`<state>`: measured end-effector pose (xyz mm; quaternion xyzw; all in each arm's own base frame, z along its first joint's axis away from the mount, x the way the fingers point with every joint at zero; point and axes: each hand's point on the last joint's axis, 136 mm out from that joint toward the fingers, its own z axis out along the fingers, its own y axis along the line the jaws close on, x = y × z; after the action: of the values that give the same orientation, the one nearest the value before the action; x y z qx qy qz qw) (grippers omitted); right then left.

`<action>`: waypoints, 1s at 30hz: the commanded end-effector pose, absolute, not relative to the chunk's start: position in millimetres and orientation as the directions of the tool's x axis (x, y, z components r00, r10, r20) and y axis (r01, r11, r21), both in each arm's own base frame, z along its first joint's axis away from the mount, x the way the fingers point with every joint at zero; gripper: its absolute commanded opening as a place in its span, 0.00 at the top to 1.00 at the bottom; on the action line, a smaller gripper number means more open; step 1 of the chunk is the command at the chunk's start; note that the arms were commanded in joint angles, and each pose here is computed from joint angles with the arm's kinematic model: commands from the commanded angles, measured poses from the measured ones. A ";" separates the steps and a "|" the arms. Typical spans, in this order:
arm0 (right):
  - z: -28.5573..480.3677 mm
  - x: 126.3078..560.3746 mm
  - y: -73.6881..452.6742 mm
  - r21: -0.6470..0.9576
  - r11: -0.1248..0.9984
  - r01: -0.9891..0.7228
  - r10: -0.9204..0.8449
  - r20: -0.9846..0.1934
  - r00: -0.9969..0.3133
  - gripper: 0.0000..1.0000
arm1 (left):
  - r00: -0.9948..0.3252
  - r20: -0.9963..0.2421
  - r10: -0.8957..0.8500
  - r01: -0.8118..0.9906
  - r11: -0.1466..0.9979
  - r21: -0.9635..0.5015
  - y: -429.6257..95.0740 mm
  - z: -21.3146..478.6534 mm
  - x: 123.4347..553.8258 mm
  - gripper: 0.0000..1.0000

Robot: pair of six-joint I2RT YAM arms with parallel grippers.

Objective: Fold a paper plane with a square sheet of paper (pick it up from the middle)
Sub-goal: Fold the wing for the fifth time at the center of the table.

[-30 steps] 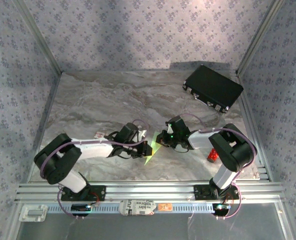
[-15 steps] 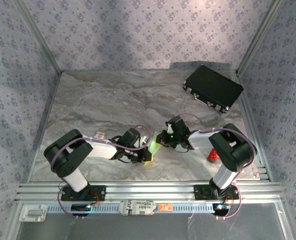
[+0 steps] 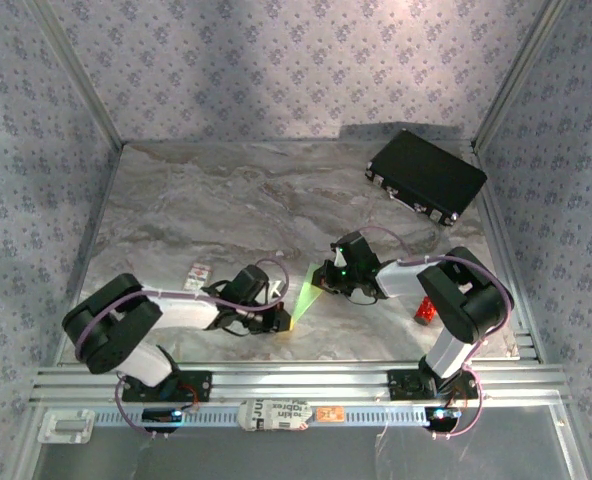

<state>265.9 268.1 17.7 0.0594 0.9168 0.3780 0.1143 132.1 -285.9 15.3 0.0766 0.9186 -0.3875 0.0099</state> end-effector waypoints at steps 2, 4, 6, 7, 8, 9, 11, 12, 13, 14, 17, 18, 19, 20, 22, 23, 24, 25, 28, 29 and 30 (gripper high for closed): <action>-35.2 242.2 224.7 0.525 0.839 0.139 0.214 -0.084 -0.973 0.96 | -0.989 0.009 0.150 0.118 0.812 -0.571 -238.8 -13.3 102.6 0.97; -32.2 242.8 227.5 0.535 0.835 0.130 0.207 -0.086 -0.975 0.96 | -0.987 -0.018 0.158 0.140 0.813 -0.565 -238.3 -4.8 105.8 0.97; -28.3 243.9 229.5 0.541 0.833 0.118 0.198 -0.093 -0.976 0.96 | -0.986 -0.061 0.154 0.161 0.808 -0.566 -241.1 7.8 113.4 0.98; -27.3 244.0 229.5 0.541 0.833 0.117 0.199 -0.094 -0.976 0.96 | -0.986 -0.087 0.143 0.167 0.798 -0.579 -244.4 15.3 118.7 0.98; -26.1 244.5 229.7 0.543 0.832 0.113 0.197 -0.099 -0.975 0.96 | -0.985 -0.119 0.123 0.170 0.783 -0.598 -249.4 25.3 126.0 0.98; -24.6 245.8 230.7 0.548 0.830 0.108 0.196 -0.104 -0.975 0.96 | -0.984 -0.150 0.098 0.170 0.768 -0.617 -254.2 35.2 134.6 0.97; -21.4 247.1 234.2 0.558 0.824 0.093 0.183 -0.108 -0.977 0.96 | -0.979 -0.200 0.051 0.170 0.745 -0.645 -262.1 49.9 151.9 0.96; -21.1 246.6 234.8 0.559 0.824 0.089 0.179 -0.108 -0.978 0.96 | -0.976 -0.216 0.032 0.170 0.731 -0.661 -267.6 55.7 159.9 0.95; -20.3 247.4 235.2 0.560 0.824 0.087 0.180 -0.112 -0.977 0.96 | -0.975 -0.220 0.024 0.171 0.713 -0.680 -273.7 60.4 165.9 0.95; -20.4 246.9 235.9 0.562 0.822 0.088 0.181 -0.111 -0.977 0.96 | -0.976 -0.217 0.020 0.170 0.692 -0.701 -281.7 64.8 172.0 0.95; -18.5 247.6 239.6 0.575 0.815 0.077 0.170 -0.110 -0.979 0.96 | -0.976 -0.215 0.045 0.195 0.631 -0.751 -309.8 75.5 184.1 0.95; -17.6 248.0 240.7 0.577 0.814 0.070 0.165 -0.114 -0.980 0.95 | -0.977 -0.209 0.053 0.196 0.620 -0.760 -317.1 73.1 187.5 0.95; -16.9 248.3 241.0 0.577 0.814 0.068 0.163 -0.114 -0.980 0.95 | -0.976 -0.212 0.053 0.199 0.617 -0.761 -321.7 71.0 192.2 0.95; -16.7 248.1 240.9 0.574 0.816 0.066 0.160 -0.115 -0.980 0.95 | -0.975 -0.217 0.054 0.203 0.621 -0.757 -326.0 68.4 197.2 0.95; -15.9 248.3 241.0 0.574 0.816 0.065 0.159 -0.116 -0.980 0.95 | -0.975 -0.215 0.059 0.204 0.628 -0.751 -332.1 62.3 203.4 0.96; -16.1 248.5 240.9 0.574 0.816 0.065 0.160 -0.116 -0.980 0.95 | -0.976 -0.207 0.067 0.203 0.623 -0.755 -335.8 60.3 204.6 0.96; -16.4 248.0 240.4 0.574 0.816 0.067 0.161 -0.114 -0.980 0.95 | -0.976 -0.202 0.075 0.205 0.616 -0.761 -339.9 58.8 205.0 0.96; -16.4 248.9 240.6 0.575 0.815 0.069 0.164 -0.114 -0.980 0.95 | -0.977 -0.199 0.081 0.206 0.612 -0.763 -342.1 56.6 205.6 0.96; -16.3 249.2 242.6 0.580 0.811 0.072 0.163 -0.107 -0.981 0.95 | -0.980 -0.166 0.110 0.197 0.647 -0.736 -339.7 37.5 202.8 0.96; -15.5 250.2 242.9 0.581 0.811 0.070 0.163 -0.108 -0.981 0.95 | -0.981 -0.149 0.121 0.192 0.665 -0.722 -337.6 29.9 200.4 0.97; -15.1 249.8 243.1 0.580 0.811 0.069 0.160 -0.108 -0.981 0.95 | -0.983 -0.131 0.129 0.184 0.676 -0.713 -335.3 23.0 197.7 0.98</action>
<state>266.7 269.0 19.5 0.0405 0.9207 0.3707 0.1152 200.6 -332.3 29.2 0.0685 0.9145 -0.3955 0.0500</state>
